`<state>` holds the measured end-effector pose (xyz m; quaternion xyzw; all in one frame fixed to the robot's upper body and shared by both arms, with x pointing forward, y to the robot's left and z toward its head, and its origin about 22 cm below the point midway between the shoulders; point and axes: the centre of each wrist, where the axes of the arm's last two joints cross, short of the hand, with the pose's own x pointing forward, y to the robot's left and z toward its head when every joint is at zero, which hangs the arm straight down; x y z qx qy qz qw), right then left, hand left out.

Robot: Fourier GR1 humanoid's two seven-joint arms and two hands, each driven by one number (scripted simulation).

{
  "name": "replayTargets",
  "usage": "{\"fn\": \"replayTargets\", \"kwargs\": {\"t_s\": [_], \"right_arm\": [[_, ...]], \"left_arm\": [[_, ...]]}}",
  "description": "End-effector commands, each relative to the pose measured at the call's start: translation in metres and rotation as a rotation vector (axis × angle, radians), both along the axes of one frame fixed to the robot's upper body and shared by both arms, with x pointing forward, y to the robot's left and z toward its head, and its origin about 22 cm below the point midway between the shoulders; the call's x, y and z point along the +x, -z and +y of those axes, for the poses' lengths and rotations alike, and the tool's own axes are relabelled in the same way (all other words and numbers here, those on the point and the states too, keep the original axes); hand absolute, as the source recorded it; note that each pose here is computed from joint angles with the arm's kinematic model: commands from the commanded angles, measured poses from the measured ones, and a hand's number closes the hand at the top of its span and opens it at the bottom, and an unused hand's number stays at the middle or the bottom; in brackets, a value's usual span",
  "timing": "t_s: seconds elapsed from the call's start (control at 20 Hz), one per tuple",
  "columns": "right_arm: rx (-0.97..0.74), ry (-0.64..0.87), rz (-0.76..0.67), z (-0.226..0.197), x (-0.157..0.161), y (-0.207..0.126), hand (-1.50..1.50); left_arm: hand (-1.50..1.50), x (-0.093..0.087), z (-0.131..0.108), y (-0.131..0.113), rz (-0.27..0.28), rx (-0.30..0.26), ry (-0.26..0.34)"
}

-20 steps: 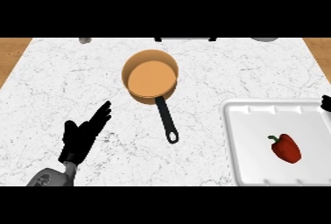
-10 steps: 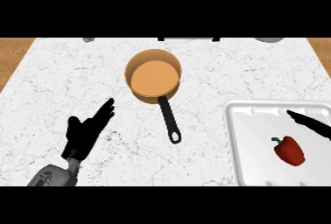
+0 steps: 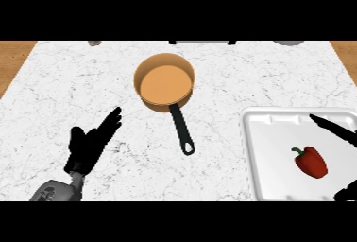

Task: Pick the bell pepper from the tray and place it in the pot

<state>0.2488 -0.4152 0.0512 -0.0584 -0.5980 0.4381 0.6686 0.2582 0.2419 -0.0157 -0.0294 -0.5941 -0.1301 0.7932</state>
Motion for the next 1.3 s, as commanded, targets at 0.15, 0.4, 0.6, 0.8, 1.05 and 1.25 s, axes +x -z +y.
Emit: {"fn": "replayTargets", "kwargs": {"t_s": [0.15,0.4,0.6,0.8,1.05,1.25], "right_arm": [[0.067,-0.012,0.011,-0.027,-0.004,0.030,-1.50],[0.258,-0.037,0.054,-0.021,0.005,0.048,-1.50],[0.342,-0.047,0.103,-0.038,-0.006,0.055,-1.50],[0.384,-0.006,0.154,-0.034,-0.002,0.069,-1.50],[0.422,0.021,0.207,-0.007,0.007,0.107,-1.50],[0.432,0.002,0.205,0.001,0.003,0.120,-1.50]], "left_arm": [[0.00,0.002,0.012,0.012,-0.006,0.003,-0.004],[0.00,0.010,-0.011,0.014,-0.014,-0.001,-0.007],[0.00,-0.004,0.006,0.015,0.006,-0.014,0.009],[0.00,-0.004,-0.011,0.015,-0.005,0.006,0.000],[0.00,-0.002,0.001,0.013,-0.004,0.010,0.008],[0.00,-0.004,0.000,0.017,-0.012,-0.004,0.013]]}}
